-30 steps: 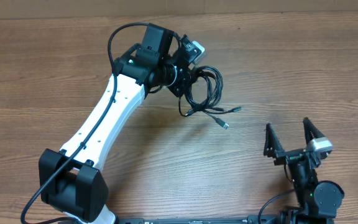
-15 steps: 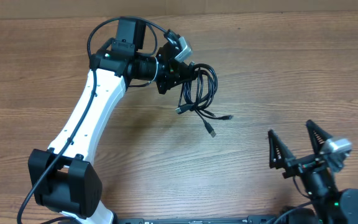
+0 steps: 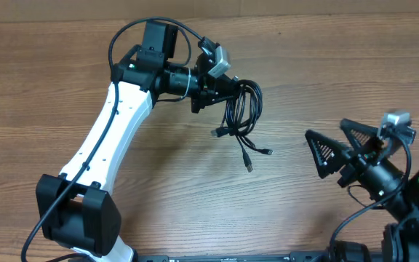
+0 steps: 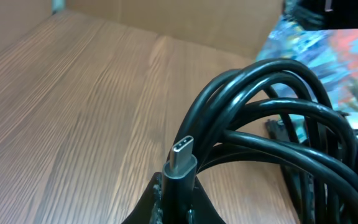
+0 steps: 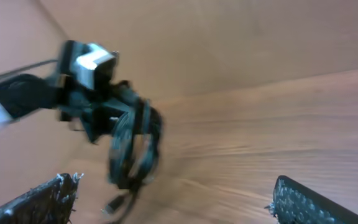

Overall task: Untangle cables
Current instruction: 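Lift the cable coil with the left gripper toward the center, then reach the right gripper to the hanging cable strands below the left gripper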

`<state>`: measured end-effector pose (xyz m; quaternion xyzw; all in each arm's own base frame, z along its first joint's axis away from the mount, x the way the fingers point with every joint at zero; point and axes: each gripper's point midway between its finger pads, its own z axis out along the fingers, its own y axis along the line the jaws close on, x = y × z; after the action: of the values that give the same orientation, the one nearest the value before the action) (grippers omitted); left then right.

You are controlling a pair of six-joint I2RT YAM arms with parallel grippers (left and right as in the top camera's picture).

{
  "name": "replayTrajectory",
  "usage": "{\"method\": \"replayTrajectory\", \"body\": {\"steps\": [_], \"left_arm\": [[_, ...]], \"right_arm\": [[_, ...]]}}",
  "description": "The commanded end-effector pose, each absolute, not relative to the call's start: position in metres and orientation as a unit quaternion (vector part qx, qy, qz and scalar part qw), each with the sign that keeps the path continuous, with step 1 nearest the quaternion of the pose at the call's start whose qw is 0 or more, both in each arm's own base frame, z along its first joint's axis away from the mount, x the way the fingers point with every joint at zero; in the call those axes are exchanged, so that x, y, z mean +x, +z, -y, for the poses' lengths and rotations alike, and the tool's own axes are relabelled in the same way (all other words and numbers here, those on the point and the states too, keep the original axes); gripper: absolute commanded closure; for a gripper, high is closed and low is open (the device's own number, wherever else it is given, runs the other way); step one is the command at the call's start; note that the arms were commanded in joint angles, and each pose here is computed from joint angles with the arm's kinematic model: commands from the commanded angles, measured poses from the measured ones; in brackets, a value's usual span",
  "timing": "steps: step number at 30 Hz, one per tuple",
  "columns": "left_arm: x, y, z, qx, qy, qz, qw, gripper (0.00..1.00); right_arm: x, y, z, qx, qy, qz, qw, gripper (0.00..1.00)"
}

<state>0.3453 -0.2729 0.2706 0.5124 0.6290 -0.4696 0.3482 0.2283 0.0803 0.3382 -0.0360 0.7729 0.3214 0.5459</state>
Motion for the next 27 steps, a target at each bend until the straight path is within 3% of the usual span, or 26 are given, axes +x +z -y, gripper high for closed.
{"method": "replayTrajectory", "body": {"steps": [1,7,16,27], "left_arm": [[0.317,0.298,0.296,0.551,-0.493,-0.569,0.359,0.96],[0.301,0.302,0.319,0.579,-0.496,-0.537,0.362,0.96],[0.29,0.305,0.334,0.592,-0.5,-0.519,0.361,0.96],[0.312,0.283,0.34,0.553,-0.44,-0.618,0.343,0.96]], "right_arm": [[0.215,0.353,-0.106,-0.06,0.416,-0.755,0.503,0.07],[0.225,0.341,-0.106,-0.012,0.447,-0.77,0.455,0.27],[0.237,0.319,-0.111,0.004,0.474,-0.789,0.391,0.46],[0.237,0.317,-0.116,-0.035,0.476,-0.786,0.392,0.39]]}}
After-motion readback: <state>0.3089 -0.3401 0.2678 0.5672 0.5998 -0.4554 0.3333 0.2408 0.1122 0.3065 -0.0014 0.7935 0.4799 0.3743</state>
